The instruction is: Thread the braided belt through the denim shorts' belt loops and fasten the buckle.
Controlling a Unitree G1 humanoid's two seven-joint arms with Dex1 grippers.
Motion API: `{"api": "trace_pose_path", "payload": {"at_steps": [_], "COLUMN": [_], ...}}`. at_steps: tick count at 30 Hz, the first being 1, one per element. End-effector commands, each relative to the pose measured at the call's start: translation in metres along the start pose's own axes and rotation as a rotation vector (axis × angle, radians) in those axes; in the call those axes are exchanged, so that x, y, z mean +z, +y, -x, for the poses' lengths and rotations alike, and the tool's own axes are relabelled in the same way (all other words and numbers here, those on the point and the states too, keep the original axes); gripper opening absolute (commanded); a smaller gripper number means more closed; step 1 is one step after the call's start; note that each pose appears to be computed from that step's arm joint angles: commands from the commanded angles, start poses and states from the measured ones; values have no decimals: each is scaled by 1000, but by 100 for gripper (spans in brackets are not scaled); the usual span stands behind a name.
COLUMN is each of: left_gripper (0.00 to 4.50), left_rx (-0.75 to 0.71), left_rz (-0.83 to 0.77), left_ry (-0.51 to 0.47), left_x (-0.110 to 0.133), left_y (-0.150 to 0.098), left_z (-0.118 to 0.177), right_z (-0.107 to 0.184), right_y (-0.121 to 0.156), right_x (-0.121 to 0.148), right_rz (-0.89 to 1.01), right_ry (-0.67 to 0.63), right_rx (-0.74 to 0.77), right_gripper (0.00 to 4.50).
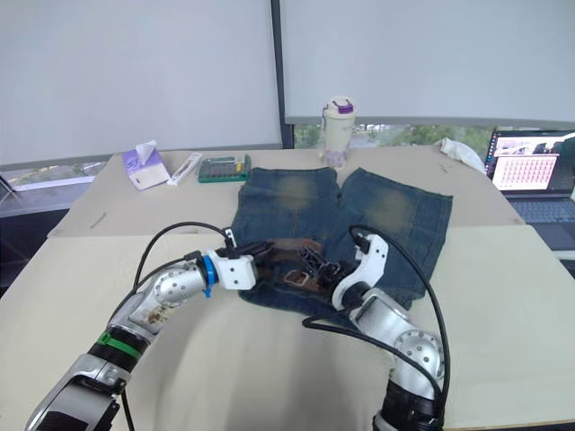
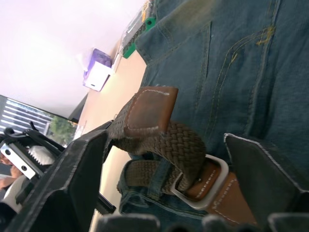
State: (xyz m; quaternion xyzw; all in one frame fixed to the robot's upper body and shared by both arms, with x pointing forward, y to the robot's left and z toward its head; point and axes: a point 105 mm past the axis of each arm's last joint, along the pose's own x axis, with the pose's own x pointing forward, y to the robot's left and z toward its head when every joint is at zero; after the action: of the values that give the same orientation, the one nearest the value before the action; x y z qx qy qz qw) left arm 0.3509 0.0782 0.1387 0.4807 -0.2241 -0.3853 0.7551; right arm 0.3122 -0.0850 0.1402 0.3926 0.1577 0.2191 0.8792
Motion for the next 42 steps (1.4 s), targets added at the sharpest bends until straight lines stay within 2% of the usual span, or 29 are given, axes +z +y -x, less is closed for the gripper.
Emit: {"api": "trace_pose_path", "payload": {"at_steps": [1, 4, 13, 15, 17, 21, 26, 35, 36, 42], "left_gripper": [0, 0, 0, 0, 68, 194, 357, 357, 303, 105], "left_rx": [45, 43, 38, 35, 28, 112, 132, 180, 186, 186], "left_rz": [-9, -8, -3, 49, 100, 28, 30, 40, 37, 32], "left_ry": [-22, -19, -12, -22, -52, -92, -110, -135, -146, -167], "left_x": [6, 6, 5, 6, 11, 19, 22, 30, 32, 36], "left_y": [11, 10, 8, 7, 7, 18, 14, 16, 16, 15], "left_z": [2, 2, 2, 2, 3, 1, -3, -17, -18, -19], "right_z": [-3, -5, -2, -2, -3, -4, -4, -4, -4, -4], "right_y": [18, 22, 31, 32, 33, 34, 37, 43, 43, 43], "right_x": [6, 10, 15, 15, 16, 16, 15, 10, 10, 10], "right_rz": [-45, -49, -39, -35, -27, -20, -21, -31, -32, -35], "right_ry": [-42, -57, -67, -66, -66, -62, -62, -43, -42, -43], "right_rx": [74, 88, 124, 125, 125, 121, 124, 140, 139, 134], "right_gripper": [402, 314, 4, 4, 0, 0, 0, 0, 0, 0]}}
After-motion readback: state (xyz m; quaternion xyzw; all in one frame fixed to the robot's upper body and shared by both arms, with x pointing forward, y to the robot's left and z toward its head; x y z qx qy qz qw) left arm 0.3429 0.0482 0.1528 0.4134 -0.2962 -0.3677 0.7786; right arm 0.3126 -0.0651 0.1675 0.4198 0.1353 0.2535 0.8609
